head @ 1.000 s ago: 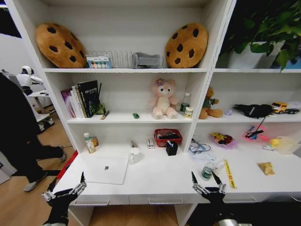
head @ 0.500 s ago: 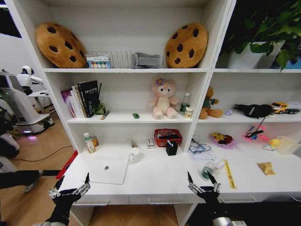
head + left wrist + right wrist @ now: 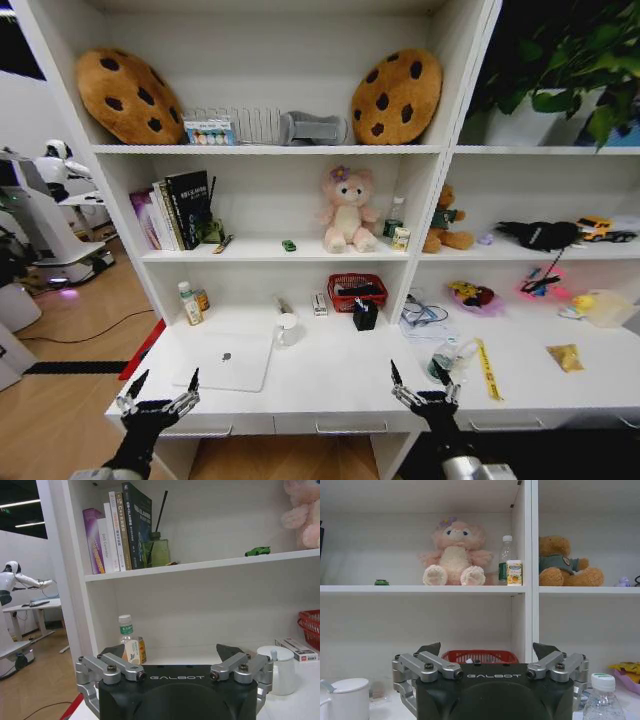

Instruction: Organize the objects on the table.

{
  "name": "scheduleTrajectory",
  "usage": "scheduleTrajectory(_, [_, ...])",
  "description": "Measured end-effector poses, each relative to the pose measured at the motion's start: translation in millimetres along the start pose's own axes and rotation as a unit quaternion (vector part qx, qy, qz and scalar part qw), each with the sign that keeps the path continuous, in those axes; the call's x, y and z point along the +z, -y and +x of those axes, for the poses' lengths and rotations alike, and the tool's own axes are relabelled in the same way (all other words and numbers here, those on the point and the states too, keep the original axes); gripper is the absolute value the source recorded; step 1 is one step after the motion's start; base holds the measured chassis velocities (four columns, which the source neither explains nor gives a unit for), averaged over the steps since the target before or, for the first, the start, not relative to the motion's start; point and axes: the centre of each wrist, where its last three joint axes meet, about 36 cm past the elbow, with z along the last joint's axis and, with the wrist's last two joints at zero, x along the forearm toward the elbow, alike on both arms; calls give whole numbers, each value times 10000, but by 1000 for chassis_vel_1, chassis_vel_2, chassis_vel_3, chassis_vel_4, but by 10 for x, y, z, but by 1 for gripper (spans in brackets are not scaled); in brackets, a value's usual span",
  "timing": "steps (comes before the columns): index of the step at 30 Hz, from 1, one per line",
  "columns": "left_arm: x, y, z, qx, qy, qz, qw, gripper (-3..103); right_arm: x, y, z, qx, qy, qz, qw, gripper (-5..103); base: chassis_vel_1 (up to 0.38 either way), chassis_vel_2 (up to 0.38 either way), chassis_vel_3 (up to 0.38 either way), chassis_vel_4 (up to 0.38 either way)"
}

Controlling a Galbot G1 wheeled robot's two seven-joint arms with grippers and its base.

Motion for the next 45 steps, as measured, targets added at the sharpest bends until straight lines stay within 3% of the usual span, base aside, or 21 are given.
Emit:
scheduleTrajectory(23, [3, 2, 0, -20, -4, -2, 10000, 100, 73, -38, -107, -212, 61, -65, 9997, 100, -11, -9, 11, 12])
scheduleTrajectory(40, [5, 3, 0, -23, -6, 1, 10000, 100, 98, 5, -182, -233, 211, -113, 9994, 100, -198, -202, 204, 204])
scheduleTrajectory(45, [4, 3, 0, -23, -5, 2, 10000, 100, 120, 70, -263, -133, 7, -192, 9997, 100, -47, -103, 76, 74])
